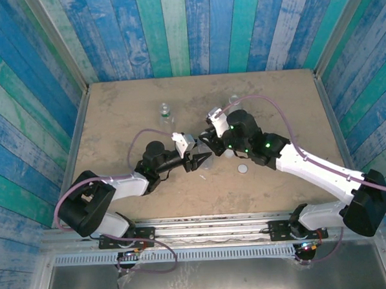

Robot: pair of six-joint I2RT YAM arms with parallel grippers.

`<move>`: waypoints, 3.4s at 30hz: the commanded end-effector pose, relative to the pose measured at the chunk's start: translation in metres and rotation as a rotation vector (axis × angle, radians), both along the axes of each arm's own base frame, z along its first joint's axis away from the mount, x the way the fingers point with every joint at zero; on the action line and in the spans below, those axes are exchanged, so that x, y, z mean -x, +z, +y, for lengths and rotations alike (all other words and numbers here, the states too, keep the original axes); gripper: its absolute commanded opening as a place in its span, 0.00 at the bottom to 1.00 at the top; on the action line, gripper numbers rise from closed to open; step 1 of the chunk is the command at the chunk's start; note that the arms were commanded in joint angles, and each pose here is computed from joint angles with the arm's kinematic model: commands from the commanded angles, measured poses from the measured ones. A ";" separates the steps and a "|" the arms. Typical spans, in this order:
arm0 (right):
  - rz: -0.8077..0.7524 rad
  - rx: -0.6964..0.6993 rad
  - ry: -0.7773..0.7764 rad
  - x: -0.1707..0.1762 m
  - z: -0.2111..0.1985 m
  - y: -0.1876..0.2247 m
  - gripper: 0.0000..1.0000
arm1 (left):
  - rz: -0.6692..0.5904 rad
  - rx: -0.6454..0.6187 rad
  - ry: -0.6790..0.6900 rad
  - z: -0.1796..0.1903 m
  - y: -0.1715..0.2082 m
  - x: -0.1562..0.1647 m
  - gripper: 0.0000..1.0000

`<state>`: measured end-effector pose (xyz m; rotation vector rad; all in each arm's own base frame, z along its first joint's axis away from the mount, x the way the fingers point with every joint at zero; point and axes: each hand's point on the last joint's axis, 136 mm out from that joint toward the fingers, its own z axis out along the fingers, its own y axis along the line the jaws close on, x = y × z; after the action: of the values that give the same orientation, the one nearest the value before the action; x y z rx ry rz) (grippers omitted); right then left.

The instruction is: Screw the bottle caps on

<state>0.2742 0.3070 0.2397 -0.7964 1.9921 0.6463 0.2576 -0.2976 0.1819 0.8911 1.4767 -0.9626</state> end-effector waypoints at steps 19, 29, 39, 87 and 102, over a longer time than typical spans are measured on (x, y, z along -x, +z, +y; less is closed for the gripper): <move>-0.089 -0.200 0.659 0.082 -0.010 0.039 0.22 | -0.078 0.072 -0.393 -0.013 0.033 0.063 0.75; -0.042 -0.138 0.491 0.053 -0.012 0.025 0.22 | -0.083 0.048 -0.259 -0.011 0.029 0.040 0.56; 0.142 -0.142 -0.085 -0.006 -0.041 -0.007 0.27 | -0.138 0.006 0.071 0.003 0.028 -0.012 0.47; -0.044 -0.033 0.310 0.036 -0.019 0.019 0.52 | -0.110 -0.049 -0.114 -0.010 0.006 0.017 0.54; -0.081 0.269 0.655 0.075 -0.036 0.026 0.58 | -0.148 -0.190 -0.239 -0.008 -0.015 0.040 0.58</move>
<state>0.2122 0.2767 0.2891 -1.5164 1.6944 0.6690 0.2253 -0.3055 0.1449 1.2350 1.4633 -0.9192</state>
